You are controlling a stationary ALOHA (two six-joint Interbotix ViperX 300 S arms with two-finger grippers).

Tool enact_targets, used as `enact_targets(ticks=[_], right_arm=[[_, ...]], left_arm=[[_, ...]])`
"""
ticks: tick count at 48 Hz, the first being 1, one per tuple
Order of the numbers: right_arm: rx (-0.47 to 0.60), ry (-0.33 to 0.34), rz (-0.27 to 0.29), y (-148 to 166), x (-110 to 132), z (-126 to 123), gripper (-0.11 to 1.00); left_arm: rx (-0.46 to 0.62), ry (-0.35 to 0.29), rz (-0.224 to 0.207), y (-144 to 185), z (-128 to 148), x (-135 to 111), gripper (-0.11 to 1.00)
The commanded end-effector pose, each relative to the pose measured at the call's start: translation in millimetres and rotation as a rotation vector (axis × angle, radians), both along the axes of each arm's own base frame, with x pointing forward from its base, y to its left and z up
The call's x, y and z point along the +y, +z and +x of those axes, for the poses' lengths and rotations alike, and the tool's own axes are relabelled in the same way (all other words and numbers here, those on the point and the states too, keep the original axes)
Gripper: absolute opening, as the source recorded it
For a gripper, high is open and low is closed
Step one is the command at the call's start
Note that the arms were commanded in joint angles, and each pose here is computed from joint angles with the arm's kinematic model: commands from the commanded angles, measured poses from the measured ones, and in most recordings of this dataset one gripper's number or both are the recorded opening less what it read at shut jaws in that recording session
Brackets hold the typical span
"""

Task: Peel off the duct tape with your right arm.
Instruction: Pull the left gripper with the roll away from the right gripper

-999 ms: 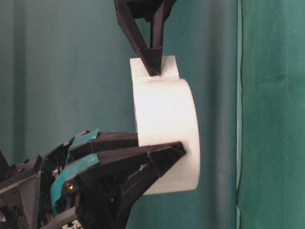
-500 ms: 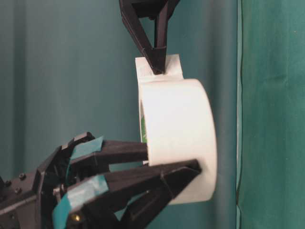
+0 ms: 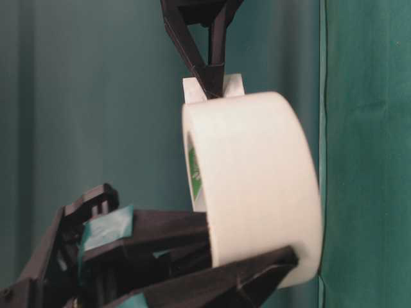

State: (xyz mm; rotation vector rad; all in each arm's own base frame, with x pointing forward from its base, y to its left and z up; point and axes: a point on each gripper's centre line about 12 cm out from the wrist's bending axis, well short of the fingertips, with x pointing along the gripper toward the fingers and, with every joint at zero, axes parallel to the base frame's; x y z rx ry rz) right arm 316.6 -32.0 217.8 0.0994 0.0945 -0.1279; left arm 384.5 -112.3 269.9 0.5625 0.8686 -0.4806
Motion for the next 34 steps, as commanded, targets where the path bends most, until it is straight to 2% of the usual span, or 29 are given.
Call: enact_targets(ticks=[1,18,34], right_arm=[[-0.025,-0.028,0.001,6.4,-8.0,-0.1,-0.09],[-0.022,-0.039,0.002,5.4,-11.3,-0.7,-0.09],[-0.023,-0.053,0.001,5.6,-15.6,-1.8,-0.09]], left_arm=[[-0.070,-0.051,-0.028,21.9,-10.3,-17.4,0.21],[-0.111,-0.108,-0.027,23.0,-18.9,-29.3,0.21],[-0.243,-0.272,-0.005,39.3,-30.8,-60.4,0.21]])
